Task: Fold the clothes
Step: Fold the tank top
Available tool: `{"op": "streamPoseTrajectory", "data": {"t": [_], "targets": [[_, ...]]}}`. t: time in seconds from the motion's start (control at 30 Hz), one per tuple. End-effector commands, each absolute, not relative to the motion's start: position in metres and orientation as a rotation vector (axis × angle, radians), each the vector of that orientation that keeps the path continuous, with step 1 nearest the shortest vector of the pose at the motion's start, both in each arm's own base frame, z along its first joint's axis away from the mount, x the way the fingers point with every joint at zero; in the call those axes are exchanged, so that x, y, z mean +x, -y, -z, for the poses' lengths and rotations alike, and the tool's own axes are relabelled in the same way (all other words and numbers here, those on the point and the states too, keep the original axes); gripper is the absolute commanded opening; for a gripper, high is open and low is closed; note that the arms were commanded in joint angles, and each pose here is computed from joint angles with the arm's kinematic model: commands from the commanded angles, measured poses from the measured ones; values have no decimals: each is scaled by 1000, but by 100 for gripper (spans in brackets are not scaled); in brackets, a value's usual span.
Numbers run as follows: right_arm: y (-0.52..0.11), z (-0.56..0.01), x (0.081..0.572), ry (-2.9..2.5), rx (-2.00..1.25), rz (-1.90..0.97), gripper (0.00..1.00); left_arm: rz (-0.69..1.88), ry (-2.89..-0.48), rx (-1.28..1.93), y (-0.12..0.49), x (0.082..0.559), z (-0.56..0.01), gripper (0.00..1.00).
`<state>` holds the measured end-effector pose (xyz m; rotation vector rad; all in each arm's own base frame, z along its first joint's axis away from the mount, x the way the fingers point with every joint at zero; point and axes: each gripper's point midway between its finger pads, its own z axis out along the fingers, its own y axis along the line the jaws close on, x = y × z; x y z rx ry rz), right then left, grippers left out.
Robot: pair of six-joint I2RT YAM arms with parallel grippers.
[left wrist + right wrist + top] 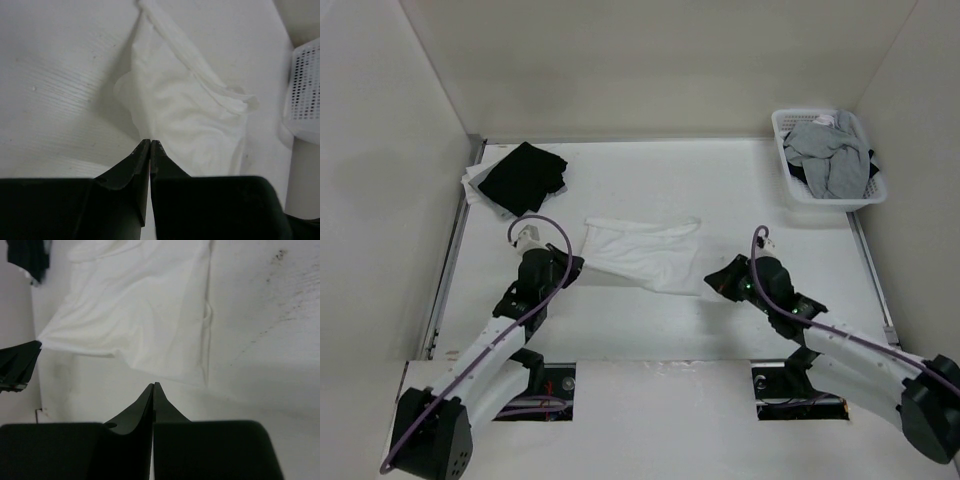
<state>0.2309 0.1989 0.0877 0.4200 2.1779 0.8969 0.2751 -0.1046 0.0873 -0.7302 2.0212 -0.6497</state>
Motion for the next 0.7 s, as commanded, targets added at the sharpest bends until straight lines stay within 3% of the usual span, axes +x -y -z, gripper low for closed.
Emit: {"op": "streamPoseTrajectory", "data": {"t": [0.0,0.1,0.2,0.3,0.5,0.67], "targets": [[-186,-101,225,-2167,413,-819,2,637,-1979,-693,100,276,-116,2],[-180,-99,218,-2168,422,-804,12,635,-1978,-696,98,272,-115,2],[-187,-82,214,-2235,390,-792,38,627,-1998,-708,98,271,-103,2],[-211,-77,213,-2263,298,-828,46,630,-2010,-716,99,271,-95,2],[-222,-55,226,-2309,297,-808,46,617,-2008,-725,92,269,-92,2],[-222,-34,231,-2353,323,-783,38,626,-2014,-737,89,267,-87,2]]}}
